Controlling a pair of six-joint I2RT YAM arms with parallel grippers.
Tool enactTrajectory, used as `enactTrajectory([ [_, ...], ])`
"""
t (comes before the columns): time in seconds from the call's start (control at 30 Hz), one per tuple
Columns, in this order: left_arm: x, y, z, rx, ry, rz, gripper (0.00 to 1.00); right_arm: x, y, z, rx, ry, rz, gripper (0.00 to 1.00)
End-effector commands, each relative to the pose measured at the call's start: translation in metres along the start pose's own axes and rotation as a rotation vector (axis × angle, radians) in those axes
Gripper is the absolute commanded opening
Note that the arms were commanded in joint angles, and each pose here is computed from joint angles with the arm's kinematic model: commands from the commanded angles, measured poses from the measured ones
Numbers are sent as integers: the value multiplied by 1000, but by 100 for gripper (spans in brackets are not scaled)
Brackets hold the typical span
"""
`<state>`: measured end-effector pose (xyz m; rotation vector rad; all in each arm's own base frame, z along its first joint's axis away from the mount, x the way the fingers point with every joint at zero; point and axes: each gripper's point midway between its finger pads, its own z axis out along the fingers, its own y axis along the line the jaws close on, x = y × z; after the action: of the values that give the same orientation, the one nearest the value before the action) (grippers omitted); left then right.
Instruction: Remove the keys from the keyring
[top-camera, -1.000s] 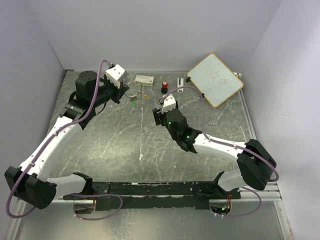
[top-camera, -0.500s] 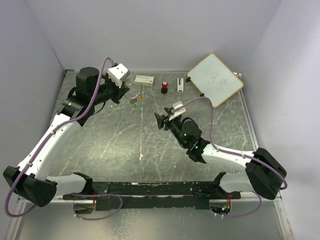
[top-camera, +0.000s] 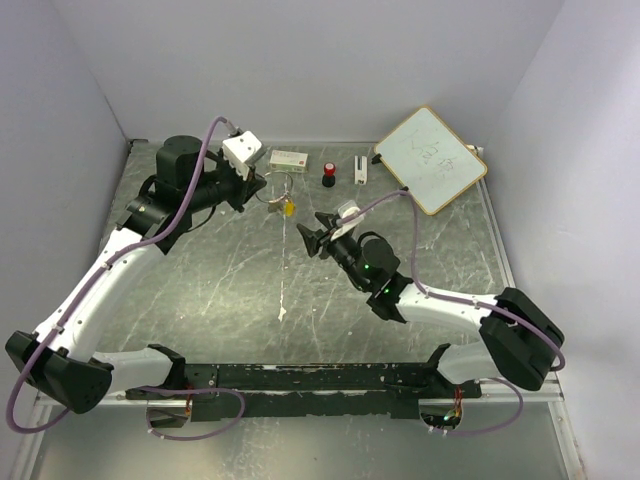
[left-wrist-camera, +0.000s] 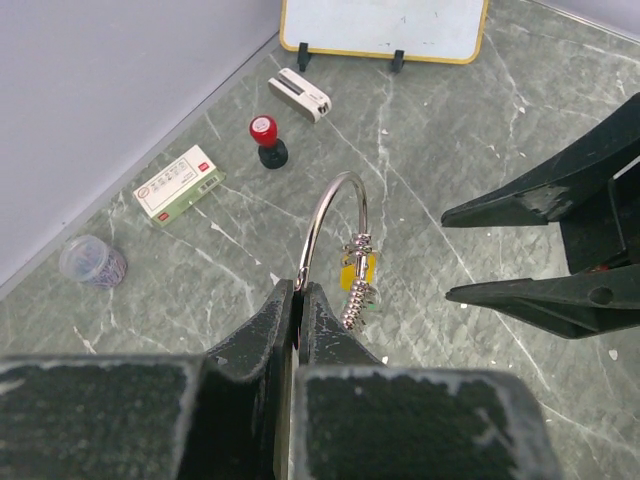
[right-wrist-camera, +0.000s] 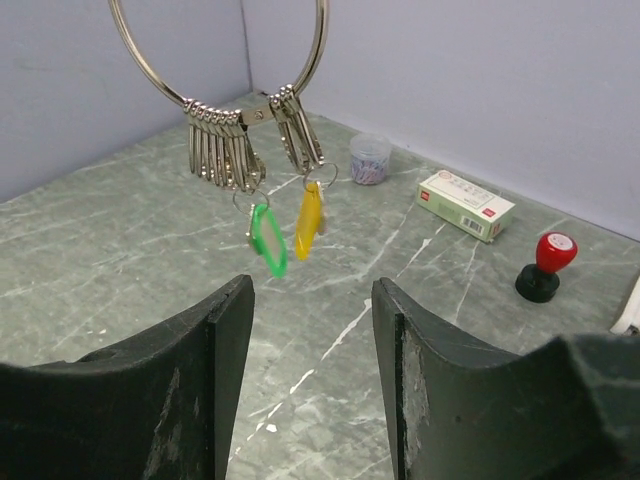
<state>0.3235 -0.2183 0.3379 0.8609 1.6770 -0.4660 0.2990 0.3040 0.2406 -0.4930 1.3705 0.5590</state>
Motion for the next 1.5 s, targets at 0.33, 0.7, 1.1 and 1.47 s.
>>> enactTrajectory([
  [0.33,-39,-30,-17,99,-108,28,7,-21,7,20,-24,-71,-19,50],
  [0.7,-43,-34,-21,96,-114,33,7,-22,1,18,6,-74,-45,49],
  [1.1,-52,-39,-30,99,-140,44,7,-17,-5,16,37,-63,-54,47],
  [1.47,-49,-38,-28,91,-132,39,7,-14,2,20,2,-61,-38,38],
])
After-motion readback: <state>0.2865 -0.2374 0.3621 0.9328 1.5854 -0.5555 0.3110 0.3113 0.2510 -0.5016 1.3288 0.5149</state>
